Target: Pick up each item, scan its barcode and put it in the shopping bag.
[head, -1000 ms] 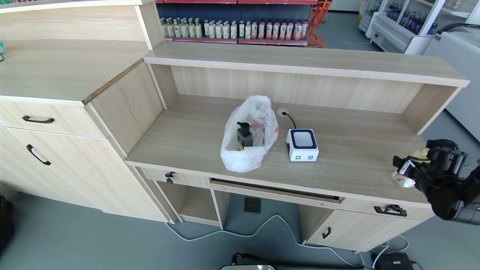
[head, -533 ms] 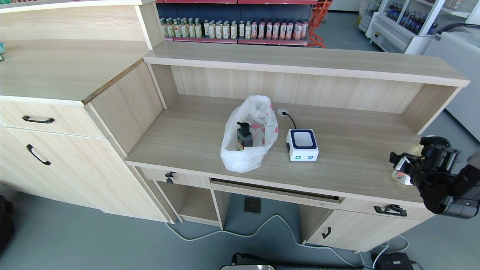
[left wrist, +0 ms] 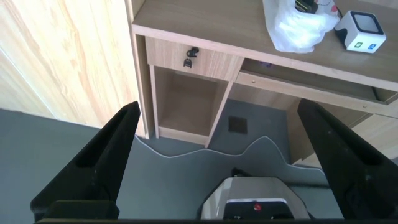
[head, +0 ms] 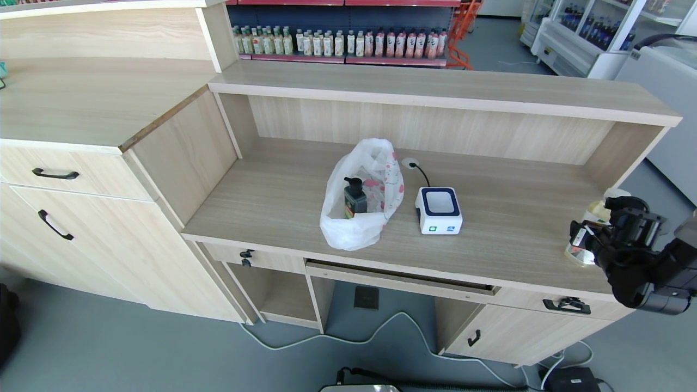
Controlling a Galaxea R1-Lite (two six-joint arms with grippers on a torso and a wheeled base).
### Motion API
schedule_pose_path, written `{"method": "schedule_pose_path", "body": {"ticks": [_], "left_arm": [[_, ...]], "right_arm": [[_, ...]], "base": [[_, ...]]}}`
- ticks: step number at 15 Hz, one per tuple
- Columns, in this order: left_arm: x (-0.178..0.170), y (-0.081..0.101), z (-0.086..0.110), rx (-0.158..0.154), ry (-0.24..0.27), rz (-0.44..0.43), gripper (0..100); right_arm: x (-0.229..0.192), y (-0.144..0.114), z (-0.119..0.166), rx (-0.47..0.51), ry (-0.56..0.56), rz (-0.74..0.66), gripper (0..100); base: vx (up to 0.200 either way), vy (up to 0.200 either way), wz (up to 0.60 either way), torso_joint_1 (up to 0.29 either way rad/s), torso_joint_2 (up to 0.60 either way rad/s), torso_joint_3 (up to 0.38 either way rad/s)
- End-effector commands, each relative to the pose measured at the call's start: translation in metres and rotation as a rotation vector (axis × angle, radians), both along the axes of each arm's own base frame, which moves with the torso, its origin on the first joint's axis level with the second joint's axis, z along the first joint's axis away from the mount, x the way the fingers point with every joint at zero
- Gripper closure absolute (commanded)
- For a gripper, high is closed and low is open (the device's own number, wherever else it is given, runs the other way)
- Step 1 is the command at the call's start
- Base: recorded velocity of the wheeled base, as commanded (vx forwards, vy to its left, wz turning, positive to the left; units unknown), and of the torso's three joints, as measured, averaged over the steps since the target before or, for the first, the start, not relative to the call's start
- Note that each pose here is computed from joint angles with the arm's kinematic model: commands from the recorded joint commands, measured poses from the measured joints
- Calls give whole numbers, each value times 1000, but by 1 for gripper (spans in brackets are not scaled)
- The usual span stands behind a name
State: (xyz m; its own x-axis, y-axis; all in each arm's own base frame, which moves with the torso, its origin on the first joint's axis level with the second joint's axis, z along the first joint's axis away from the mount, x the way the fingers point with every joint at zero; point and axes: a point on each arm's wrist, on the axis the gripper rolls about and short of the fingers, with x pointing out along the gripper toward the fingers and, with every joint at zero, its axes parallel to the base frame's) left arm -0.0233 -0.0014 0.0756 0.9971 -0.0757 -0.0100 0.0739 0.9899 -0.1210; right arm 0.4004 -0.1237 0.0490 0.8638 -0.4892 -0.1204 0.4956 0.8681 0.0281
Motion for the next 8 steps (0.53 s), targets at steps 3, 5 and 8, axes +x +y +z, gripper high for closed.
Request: {"method": "schedule_pose_path", "body": {"ticks": [3, 5, 8], "left_arm": [[0, 0, 0, -1, -1, -1, 0], [0, 0, 0, -1, -1, -1, 0], [0, 0, 0, -1, -1, 1, 0]], "right_arm": [[2, -1, -1, -64, 28, 8, 100], [9, -3, 4, -88, 9, 10, 100], [20, -3, 14, -157, -16, 68, 100]], "base": [[0, 0, 0, 0, 0, 0], [0, 0, 0, 0, 0, 0], [0, 0, 0, 0, 0, 0]]}}
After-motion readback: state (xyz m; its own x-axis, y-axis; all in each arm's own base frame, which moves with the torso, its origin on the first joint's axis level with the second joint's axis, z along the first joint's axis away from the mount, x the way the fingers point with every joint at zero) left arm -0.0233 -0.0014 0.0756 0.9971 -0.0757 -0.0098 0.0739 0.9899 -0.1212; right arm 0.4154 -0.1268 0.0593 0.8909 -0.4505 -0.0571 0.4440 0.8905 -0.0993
